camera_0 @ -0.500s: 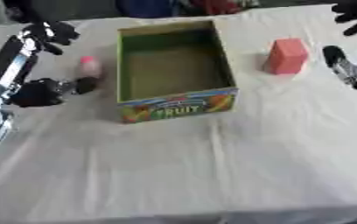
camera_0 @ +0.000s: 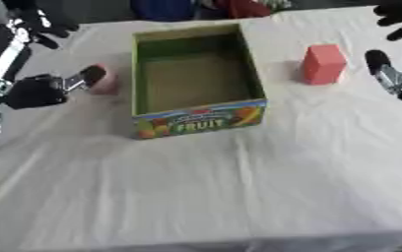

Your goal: Pick up objects on the table and place them in the box.

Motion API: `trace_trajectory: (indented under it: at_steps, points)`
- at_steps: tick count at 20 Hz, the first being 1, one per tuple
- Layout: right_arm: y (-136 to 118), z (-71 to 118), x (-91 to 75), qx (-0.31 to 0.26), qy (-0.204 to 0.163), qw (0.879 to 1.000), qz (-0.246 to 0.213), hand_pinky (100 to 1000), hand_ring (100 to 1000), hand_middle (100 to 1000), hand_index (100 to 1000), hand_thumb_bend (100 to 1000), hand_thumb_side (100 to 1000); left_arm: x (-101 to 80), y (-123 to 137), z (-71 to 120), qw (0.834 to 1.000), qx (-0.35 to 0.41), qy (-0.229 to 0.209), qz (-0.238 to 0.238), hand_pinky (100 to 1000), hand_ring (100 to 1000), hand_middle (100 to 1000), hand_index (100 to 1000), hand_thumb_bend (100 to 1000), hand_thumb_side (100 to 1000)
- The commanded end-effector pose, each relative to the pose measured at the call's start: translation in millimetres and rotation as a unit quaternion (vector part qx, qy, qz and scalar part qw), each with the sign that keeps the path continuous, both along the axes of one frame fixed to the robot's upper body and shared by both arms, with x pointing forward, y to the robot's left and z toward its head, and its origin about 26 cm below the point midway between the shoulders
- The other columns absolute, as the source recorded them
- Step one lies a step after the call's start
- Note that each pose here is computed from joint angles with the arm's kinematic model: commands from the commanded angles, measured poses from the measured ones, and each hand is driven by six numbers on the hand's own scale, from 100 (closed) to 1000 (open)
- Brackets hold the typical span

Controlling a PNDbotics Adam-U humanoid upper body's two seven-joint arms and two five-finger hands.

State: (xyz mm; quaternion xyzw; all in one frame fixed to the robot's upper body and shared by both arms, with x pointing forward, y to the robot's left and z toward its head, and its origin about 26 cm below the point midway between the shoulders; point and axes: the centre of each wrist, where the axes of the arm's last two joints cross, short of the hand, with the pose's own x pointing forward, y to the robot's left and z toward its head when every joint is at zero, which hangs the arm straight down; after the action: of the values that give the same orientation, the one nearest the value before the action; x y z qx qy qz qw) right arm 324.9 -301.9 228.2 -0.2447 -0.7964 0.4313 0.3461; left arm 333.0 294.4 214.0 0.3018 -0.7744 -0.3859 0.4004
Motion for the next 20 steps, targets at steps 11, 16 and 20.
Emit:
trace_trajectory:
  at_steps: [11,16,20]
  points:
    - [-7,8.4,-1.1,-0.012,0.001,1.0,0.0,713,827,842,887,153,493,44.1,56,49.3,0.982,0.135,0.108,0.078,713,765,784,788,683,608]
    - [-9,4.7,-1.0,-0.013,0.011,1.0,0.001,712,826,842,887,142,502,71.8,63,59.8,0.966,0.18,0.131,0.128,708,756,772,797,828,651]
    - [-10,2.5,-0.7,-0.012,0.016,1.0,0.002,711,824,842,887,133,508,92.6,61,56.2,0.953,0.212,0.148,0.158,700,740,749,790,830,650]
